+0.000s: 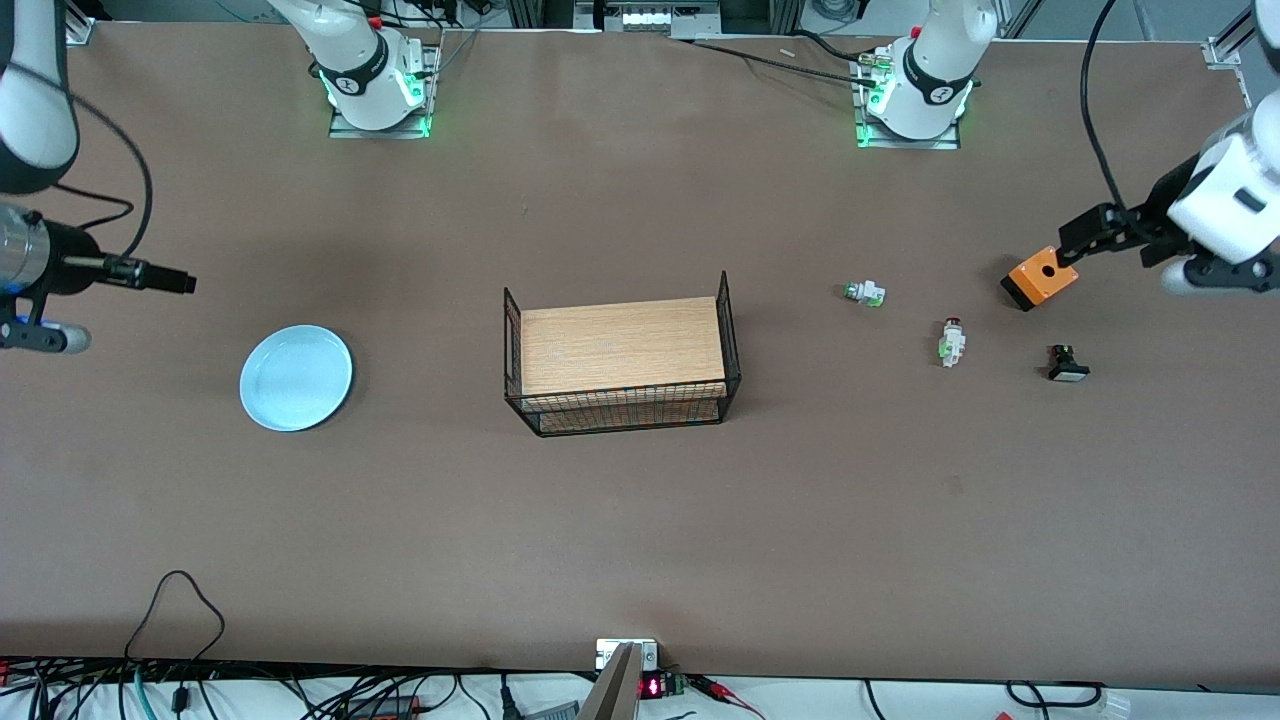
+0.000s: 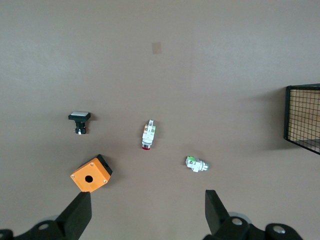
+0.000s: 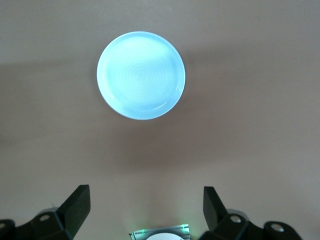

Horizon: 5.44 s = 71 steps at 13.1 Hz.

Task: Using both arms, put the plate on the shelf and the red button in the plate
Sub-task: 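Reach the right gripper to the blue plate while the left gripper reaches the switch, then grasp the plate rim with the right gripper while the left gripper lowers, then grasp the white switch with the left gripper while the right gripper lifts the plate, then carry the plate toward the wooden box while the left gripper lifts the switch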

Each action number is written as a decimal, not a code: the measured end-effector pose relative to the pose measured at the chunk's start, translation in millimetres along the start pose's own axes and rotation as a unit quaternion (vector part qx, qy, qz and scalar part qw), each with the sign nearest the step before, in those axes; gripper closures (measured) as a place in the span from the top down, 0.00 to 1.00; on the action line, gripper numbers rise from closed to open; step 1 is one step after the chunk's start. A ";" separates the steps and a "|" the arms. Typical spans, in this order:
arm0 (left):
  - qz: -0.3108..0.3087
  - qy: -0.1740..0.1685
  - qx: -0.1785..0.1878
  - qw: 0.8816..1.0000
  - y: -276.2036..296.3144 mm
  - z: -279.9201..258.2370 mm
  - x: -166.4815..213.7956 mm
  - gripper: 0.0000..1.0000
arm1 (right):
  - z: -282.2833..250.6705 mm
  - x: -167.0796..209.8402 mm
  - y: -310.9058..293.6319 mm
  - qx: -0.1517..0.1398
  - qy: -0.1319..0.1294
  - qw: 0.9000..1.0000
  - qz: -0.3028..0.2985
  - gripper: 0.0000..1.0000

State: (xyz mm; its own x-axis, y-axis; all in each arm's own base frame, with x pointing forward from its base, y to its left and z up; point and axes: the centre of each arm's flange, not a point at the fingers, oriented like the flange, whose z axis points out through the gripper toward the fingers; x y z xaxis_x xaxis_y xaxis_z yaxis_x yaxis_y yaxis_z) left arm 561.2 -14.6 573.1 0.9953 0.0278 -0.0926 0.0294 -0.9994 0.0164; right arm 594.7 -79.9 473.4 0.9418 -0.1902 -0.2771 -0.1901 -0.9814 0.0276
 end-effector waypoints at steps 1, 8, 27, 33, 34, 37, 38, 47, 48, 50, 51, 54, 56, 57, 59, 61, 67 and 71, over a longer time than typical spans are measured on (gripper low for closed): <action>0.000 -0.003 0.000 1.000 -0.1 3.3 2.2 1.00 | -0.7 8.5 0.8 0.001 0.002 1.000 0.001 1.00; -0.001 0.000 0.000 1.000 -0.9 0.3 3.7 1.00 | 61.8 73.3 46.9 0.018 -0.004 1.000 -0.011 1.00; 0.005 -0.057 0.002 0.998 2.8 49.7 23.0 1.00 | 249.0 164.0 17.5 0.029 0.013 0.992 -0.119 1.00; 0.001 -0.101 0.008 0.995 -3.7 68.3 20.4 1.00 | 256.7 167.0 25.1 0.030 0.018 0.990 -0.136 0.87; 0.000 -0.099 0.007 0.995 -5.4 69.9 21.2 1.00 | 258.4 167.2 26.0 0.031 0.017 0.990 -0.136 0.76; -0.001 -0.087 0.007 0.996 -6.4 80.0 25.0 1.00 | 260.1 167.3 31.5 0.031 0.016 0.991 -0.132 0.56; -0.001 -0.083 0.007 0.997 -6.0 87.2 26.4 1.00 | 260.2 167.3 32.6 0.031 0.016 0.991 -0.131 0.45; 0.002 -0.079 0.007 0.997 -5.5 195.3 16.6 1.00 | 263.6 156.3 51.2 0.101 -0.028 0.991 -0.082 0.03; 0.004 -0.083 0.007 0.996 -4.2 203.3 13.9 1.00 | 263.9 155.6 53.8 0.107 -0.030 0.991 -0.078 0.03; 0.017 -0.093 0.006 0.996 -1.2 216.1 12.4 1.00 | 261.7 154.2 54.4 0.111 -0.038 0.990 -0.077 0.03; 0.028 -0.095 0.005 0.995 -0.4 223.1 14.2 1.00 | 256.5 153.4 53.9 0.112 -0.045 0.990 -0.078 0.03; 0.053 -0.098 0.000 0.994 -2.9 251.4 22.7 1.00 | 218.6 152.4 54.2 0.116 -0.063 0.988 -0.084 0.03; 0.059 -0.088 -0.002 0.994 -5.6 271.2 27.2 1.00 | 194.1 152.0 55.5 0.117 -0.063 0.988 -0.085 0.03; 0.060 -0.079 -0.002 0.995 -5.9 281.5 27.0 1.00 | 185.4 152.8 56.1 0.116 -0.060 0.988 -0.086 0.03; 0.062 -0.058 -0.003 0.996 -6.3 305.7 20.8 1.00 | 169.1 151.8 55.7 0.117 -0.063 0.987 -0.090 0.03; 0.069 -0.049 -0.003 0.996 -8.6 326.8 11.4 1.00 | 142.4 145.9 49.7 0.119 -0.078 0.985 -0.098 0.03; 0.086 -0.051 -0.013 0.995 -43.1 378.3 9.2 1.00 | 62.9 113.1 7.7 0.112 -0.099 0.986 -0.077 0.03; 0.087 -0.052 -0.014 0.995 -40.8 399.6 -3.8 1.00 | 10.3 78.5 -50.9 0.124 -0.103 0.987 -0.029 0.03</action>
State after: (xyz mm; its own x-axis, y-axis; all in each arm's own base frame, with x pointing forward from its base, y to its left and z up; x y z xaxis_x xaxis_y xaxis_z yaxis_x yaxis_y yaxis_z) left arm 519.5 18.5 174.9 0.9707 -0.1492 -0.1882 -0.1384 -0.9879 0.0692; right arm 675.5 -44.6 440.4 0.8814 -0.0999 -0.4616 -0.2238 -0.9490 -0.2220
